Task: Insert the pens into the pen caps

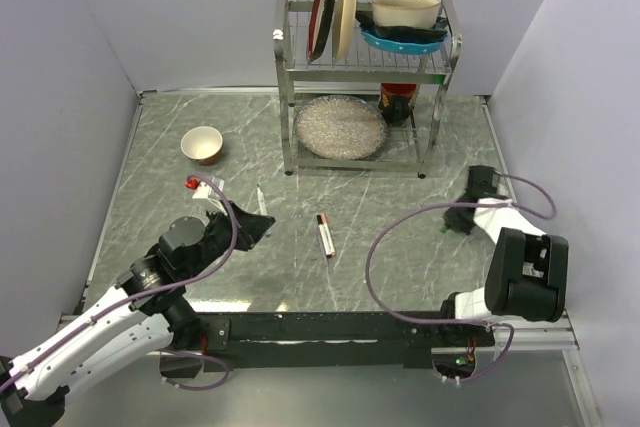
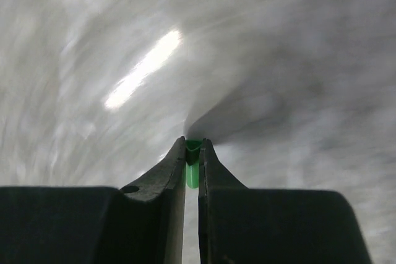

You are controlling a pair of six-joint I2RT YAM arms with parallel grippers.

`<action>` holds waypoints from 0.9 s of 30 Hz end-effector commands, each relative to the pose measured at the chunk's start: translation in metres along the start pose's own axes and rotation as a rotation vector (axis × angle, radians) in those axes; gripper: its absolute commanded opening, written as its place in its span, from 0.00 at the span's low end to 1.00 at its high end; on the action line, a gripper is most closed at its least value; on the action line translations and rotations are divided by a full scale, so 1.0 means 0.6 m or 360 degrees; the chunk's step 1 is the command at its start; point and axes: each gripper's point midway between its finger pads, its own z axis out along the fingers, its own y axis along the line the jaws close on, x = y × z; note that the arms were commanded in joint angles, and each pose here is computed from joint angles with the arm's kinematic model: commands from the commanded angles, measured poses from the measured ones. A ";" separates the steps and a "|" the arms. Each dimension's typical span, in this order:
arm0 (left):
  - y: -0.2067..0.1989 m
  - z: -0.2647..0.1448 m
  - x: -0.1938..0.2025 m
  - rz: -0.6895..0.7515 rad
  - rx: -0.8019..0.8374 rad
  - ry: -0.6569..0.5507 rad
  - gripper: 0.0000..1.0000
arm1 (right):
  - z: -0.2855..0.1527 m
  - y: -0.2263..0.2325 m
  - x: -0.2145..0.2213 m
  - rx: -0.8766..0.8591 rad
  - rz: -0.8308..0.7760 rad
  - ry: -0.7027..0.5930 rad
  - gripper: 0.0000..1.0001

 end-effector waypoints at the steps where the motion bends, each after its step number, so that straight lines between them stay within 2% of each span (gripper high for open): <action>1: -0.001 -0.003 -0.016 0.0008 -0.0025 -0.0053 0.01 | -0.045 0.095 0.007 -0.0132 -0.0493 -0.0121 0.02; 3: 0.001 -0.005 -0.021 0.0012 -0.0048 -0.0058 0.01 | -0.064 0.142 0.040 -0.0237 -0.0746 -0.0110 0.03; 6: 0.001 -0.013 -0.026 0.0014 -0.0055 -0.0068 0.01 | -0.083 0.196 0.108 -0.0475 -0.1053 0.0017 0.06; 10: -0.009 -0.028 -0.033 0.0033 -0.0012 -0.0072 0.01 | -0.093 0.221 0.176 -0.0604 -0.1353 0.0177 0.14; 13: -0.012 -0.035 -0.033 0.0069 -0.0012 -0.0036 0.01 | -0.098 0.232 0.209 -0.0564 -0.1613 0.0288 0.17; 15: -0.011 -0.040 -0.029 0.0105 -0.0013 -0.0009 0.01 | -0.095 0.242 0.219 -0.0558 -0.1808 0.0250 0.19; 19: -0.009 -0.048 -0.027 0.0168 -0.0024 0.0030 0.01 | -0.106 0.265 0.278 -0.0633 -0.2285 0.0080 0.10; 21: -0.003 -0.053 -0.029 0.0193 -0.0046 0.0027 0.01 | -0.099 0.268 0.276 -0.0536 -0.2402 -0.0032 0.05; 24: -0.004 -0.060 -0.033 0.0183 -0.0032 -0.0001 0.01 | -0.093 0.263 0.286 -0.0507 -0.2538 -0.0045 0.03; 26: -0.006 -0.061 -0.033 0.0186 -0.0008 -0.0016 0.01 | -0.088 0.257 0.298 -0.0503 -0.2625 -0.0013 0.05; 27: -0.005 -0.065 -0.035 0.0183 -0.0012 -0.0029 0.01 | -0.087 0.255 0.297 -0.0479 -0.2643 -0.0022 0.09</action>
